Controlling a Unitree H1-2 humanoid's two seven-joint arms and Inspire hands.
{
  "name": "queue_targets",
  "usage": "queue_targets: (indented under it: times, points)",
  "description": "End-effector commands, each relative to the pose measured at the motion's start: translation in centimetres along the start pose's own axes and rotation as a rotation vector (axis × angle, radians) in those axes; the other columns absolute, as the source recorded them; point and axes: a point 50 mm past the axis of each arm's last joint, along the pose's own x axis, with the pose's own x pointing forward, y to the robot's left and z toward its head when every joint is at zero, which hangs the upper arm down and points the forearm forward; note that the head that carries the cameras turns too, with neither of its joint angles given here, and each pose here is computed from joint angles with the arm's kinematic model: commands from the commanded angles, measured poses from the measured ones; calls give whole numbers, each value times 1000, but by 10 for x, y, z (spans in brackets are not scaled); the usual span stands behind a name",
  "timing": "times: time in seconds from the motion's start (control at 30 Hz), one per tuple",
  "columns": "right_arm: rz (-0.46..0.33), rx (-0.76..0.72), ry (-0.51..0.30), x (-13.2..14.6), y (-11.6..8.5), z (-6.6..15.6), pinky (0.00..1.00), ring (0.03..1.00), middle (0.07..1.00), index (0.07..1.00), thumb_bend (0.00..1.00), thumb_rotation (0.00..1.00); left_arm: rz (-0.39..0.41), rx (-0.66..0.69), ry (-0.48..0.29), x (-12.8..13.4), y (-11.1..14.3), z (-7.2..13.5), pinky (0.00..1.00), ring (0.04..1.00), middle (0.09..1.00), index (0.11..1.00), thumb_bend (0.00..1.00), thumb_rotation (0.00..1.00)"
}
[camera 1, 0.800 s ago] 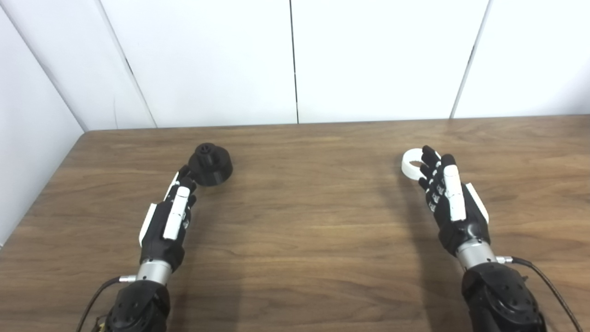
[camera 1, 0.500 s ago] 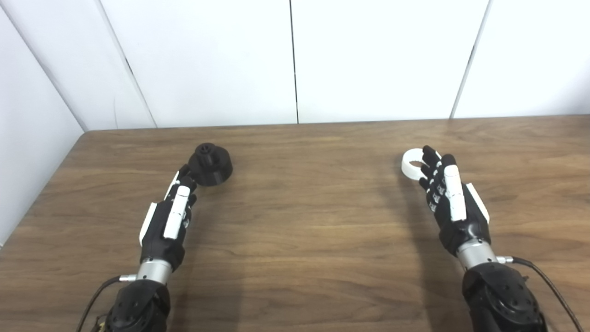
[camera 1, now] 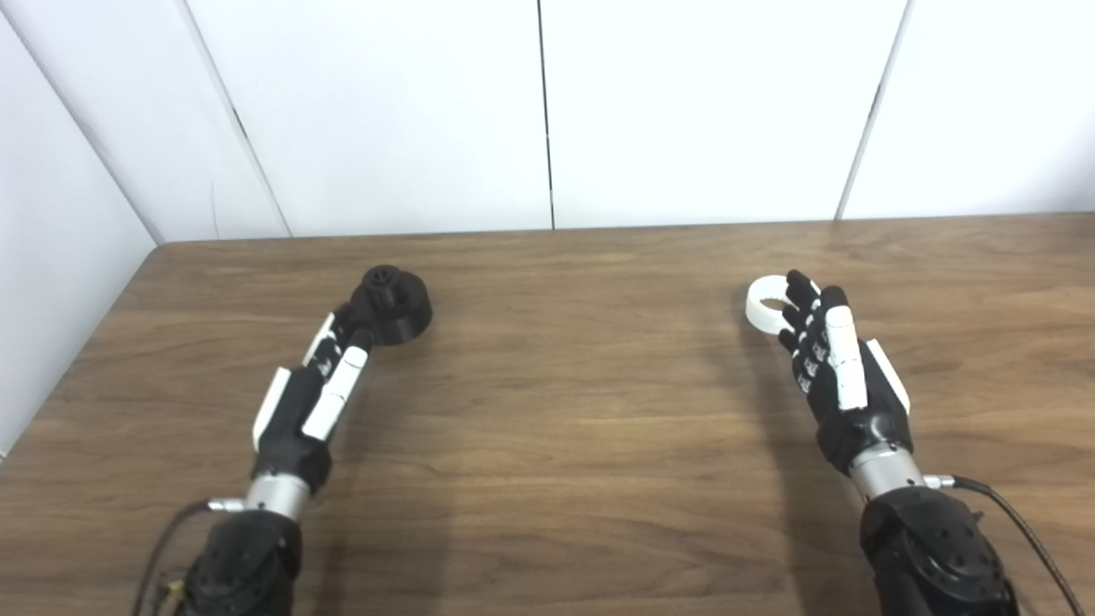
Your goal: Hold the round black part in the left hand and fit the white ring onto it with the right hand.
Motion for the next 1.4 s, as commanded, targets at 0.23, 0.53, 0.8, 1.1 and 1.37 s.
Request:
queue_targets:
  times: [0.23, 0.53, 0.8, 1.1, 1.37]
  points:
    - [25, 18, -88, 12, 5, 14, 1000, 991, 978, 948, 559, 1000, 38, 294, -122, 34, 33, 55, 979, 998, 1000, 1000, 894, 412]
    - [18, 24, -78, 12, 5, 12, 1000, 990, 979, 940, 597, 1000, 32, 521, -52, 73, 57, 80, 991, 1000, 1000, 981, 951, 276]
    - [18, 18, -78, 10, 3, 12, 981, 991, 981, 937, 590, 1000, -56, 810, 12, 97, 63, 88, 981, 1000, 1000, 996, 948, 319]
    - [16, 13, -78, 8, 1, 11, 963, 991, 979, 938, 601, 1000, -148, 918, 109, 123, 64, 93, 966, 1000, 1000, 967, 1000, 318]
    - [2, 12, -79, 7, -2, 13, 955, 977, 966, 928, 594, 1000, -191, 967, 172, 133, 65, 83, 932, 1000, 1000, 943, 1000, 327]
